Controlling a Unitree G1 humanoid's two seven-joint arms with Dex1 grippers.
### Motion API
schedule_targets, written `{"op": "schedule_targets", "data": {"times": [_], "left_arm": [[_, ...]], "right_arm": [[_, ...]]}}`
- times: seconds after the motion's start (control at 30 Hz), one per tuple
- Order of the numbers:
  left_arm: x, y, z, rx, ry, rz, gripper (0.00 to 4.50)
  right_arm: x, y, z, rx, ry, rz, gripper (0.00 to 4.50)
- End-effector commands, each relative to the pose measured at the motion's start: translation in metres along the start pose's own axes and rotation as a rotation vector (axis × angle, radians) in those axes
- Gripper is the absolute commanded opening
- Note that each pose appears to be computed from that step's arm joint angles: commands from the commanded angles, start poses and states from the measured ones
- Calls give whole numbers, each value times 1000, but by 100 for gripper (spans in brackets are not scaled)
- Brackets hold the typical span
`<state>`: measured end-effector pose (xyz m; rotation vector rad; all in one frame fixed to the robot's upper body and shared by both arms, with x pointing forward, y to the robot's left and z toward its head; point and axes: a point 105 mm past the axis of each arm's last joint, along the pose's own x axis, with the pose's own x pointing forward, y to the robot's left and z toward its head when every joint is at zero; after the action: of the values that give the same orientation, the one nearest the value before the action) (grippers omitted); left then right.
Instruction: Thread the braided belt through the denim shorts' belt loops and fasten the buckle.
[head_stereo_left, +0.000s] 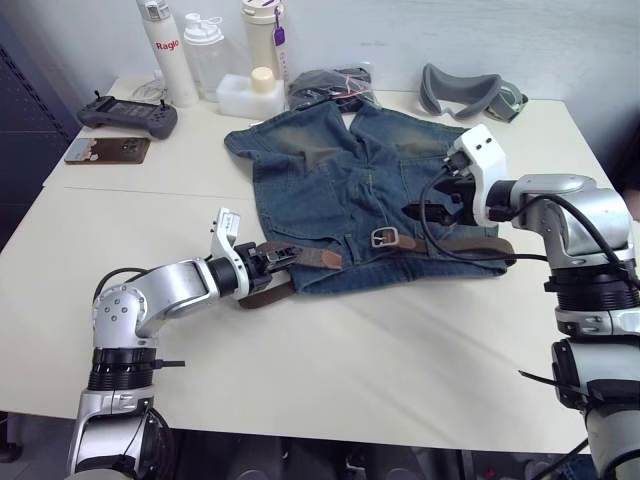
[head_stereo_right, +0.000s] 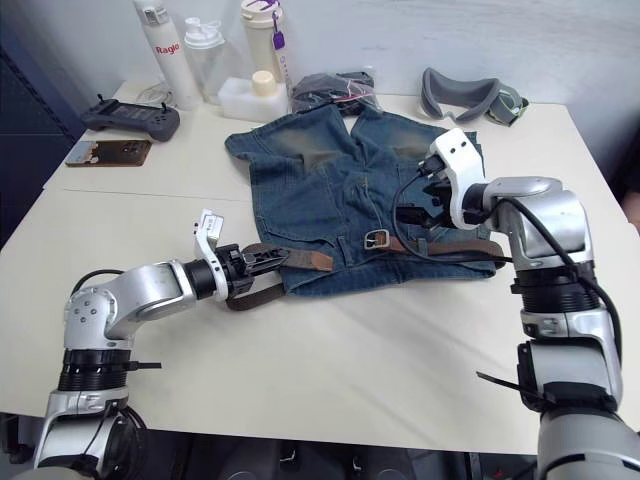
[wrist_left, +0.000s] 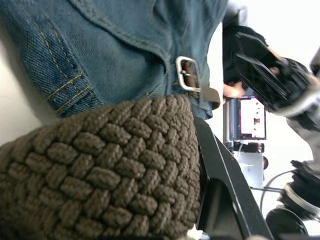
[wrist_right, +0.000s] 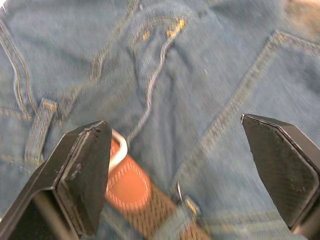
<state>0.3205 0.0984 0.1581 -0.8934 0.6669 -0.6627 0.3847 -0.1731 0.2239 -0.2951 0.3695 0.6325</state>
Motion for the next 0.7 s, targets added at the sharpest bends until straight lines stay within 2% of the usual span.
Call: {"op": "schedule_targets", "data": {"times": [0.03,0.2,0.47,0.7], "left_arm": [[9,-10,-2,16,-26,-11,0],[22,-14,-2,14,-75,10,0],[37,-22,-3,97,-158,67,0],[56,-29,-17,62,-146,47,0]], "right_arm": [[-13,8,9,-47,-18,3,440],[-25,16,2,-37,5,-6,440],[-39,17,0,-14,10,-52,440],[-43,22,-1,-6,21,-59,440]]}}
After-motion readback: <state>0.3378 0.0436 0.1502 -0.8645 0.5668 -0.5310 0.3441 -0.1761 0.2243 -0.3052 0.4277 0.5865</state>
